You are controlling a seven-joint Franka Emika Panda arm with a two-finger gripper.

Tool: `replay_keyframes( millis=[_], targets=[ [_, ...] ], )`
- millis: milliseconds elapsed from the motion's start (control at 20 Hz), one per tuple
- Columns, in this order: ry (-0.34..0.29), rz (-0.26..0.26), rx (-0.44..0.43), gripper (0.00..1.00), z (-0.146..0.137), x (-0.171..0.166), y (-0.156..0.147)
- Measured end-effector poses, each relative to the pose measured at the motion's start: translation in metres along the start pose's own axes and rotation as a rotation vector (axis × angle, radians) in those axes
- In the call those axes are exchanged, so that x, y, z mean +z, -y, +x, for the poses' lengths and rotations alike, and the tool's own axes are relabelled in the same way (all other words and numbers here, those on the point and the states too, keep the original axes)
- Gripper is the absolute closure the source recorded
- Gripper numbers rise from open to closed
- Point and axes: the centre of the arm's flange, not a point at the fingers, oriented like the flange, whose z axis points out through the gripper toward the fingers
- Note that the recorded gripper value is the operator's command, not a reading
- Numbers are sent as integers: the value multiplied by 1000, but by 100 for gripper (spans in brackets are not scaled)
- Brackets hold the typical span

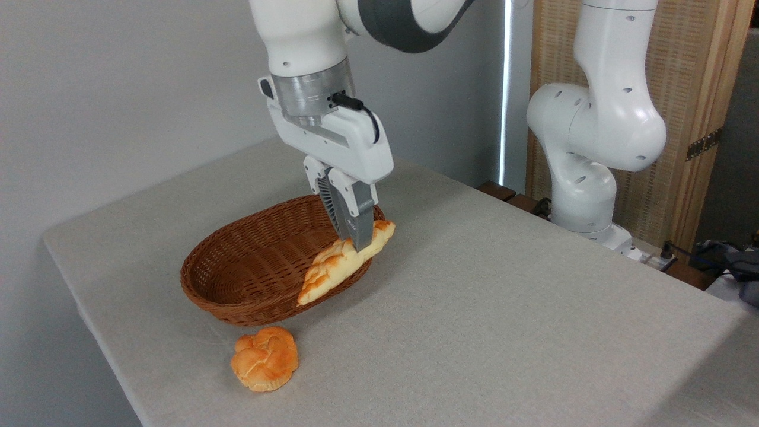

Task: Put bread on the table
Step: 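Carry the roll beside the basket and lower it onto the table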

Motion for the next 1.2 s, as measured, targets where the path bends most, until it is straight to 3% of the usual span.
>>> replay_keyframes(
  millis=[300, 500, 550, 750, 1200],
  targets=[
    [12, -26, -24, 67, -21, 5, 18],
    [33, -43, -31, 44, -21, 19, 24],
    [35, -45, -36, 44, -21, 23, 27],
    [29, -35, -50, 39, -21, 30, 38],
    [79, 9, -55, 7, -33, 33, 51]
  ],
)
